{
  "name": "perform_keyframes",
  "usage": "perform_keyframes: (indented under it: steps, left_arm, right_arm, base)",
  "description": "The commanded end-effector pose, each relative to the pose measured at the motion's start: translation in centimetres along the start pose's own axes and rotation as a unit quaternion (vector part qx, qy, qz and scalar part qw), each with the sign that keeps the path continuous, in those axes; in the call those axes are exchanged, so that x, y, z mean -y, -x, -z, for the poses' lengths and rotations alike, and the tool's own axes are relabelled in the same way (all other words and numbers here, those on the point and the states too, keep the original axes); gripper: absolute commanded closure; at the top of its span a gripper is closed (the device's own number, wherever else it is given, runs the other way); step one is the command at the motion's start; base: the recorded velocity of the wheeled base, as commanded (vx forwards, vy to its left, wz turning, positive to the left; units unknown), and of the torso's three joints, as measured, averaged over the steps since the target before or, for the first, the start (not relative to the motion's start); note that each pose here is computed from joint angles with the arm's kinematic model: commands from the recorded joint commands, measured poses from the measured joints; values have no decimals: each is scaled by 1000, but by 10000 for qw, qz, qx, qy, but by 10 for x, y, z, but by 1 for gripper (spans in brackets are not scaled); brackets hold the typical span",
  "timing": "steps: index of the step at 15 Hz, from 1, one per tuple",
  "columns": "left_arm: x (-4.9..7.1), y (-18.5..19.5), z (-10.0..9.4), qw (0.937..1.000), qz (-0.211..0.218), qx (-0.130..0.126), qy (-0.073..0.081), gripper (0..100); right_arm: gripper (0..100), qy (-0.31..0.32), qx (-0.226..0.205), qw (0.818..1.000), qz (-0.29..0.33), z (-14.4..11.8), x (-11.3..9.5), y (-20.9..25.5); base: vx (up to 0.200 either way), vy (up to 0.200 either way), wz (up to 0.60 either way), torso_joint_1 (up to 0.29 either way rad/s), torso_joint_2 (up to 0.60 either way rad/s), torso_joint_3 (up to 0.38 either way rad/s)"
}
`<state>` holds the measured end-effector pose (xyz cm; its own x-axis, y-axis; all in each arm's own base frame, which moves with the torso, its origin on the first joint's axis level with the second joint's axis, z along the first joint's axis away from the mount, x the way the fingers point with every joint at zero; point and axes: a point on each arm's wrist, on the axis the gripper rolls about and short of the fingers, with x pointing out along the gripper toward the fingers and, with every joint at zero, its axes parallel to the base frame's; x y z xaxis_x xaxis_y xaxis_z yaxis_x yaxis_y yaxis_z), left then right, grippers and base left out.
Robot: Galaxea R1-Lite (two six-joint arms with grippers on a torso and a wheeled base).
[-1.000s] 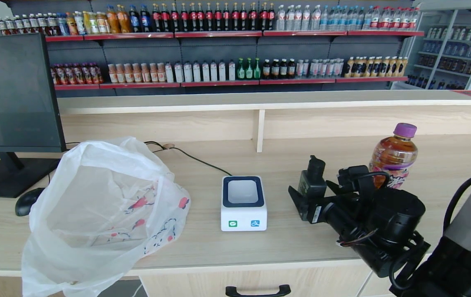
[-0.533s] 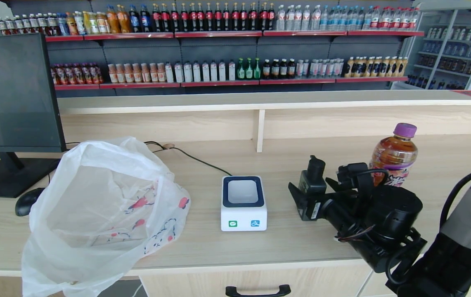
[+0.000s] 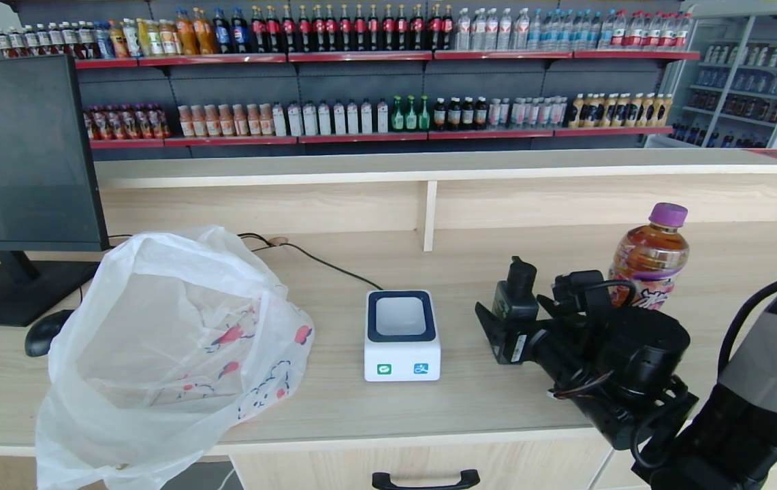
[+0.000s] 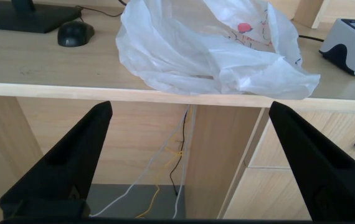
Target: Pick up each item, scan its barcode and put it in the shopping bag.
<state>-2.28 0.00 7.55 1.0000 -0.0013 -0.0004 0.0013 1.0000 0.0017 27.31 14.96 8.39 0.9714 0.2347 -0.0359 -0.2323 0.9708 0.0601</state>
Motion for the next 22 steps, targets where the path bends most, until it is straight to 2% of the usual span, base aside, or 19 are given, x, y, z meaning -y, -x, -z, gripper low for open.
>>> perform_keyframes:
  steps: [1,3,4,15,22]
  left_arm:
    - [0,0,0,10000,1,2,1,0]
    - [0,0,0,10000,1,2,1,0]
    - [0,0,0,10000,1,2,1,0]
    - [0,0,0,10000,1,2,1,0]
    - [0,0,0,10000,1,2,1,0]
  right_arm:
    - [0,-8,3,10000,-3,0,0,-1]
    - [0,2,-4,10000,-2,1,0,0]
    - [100,8,-27,10000,-1,2,0,-1]
    - [100,-40,137,9999,11,-8,1,2]
    - [100,-222,738,9970,-40,-51,7,33]
  base:
    - [0,0,0,0,0,0]
    - [0,0,0,0,0,0]
    - [0,0,0,0,0,0]
    - [0,0,0,0,0,0]
    - [0,0,0,0,0,0]
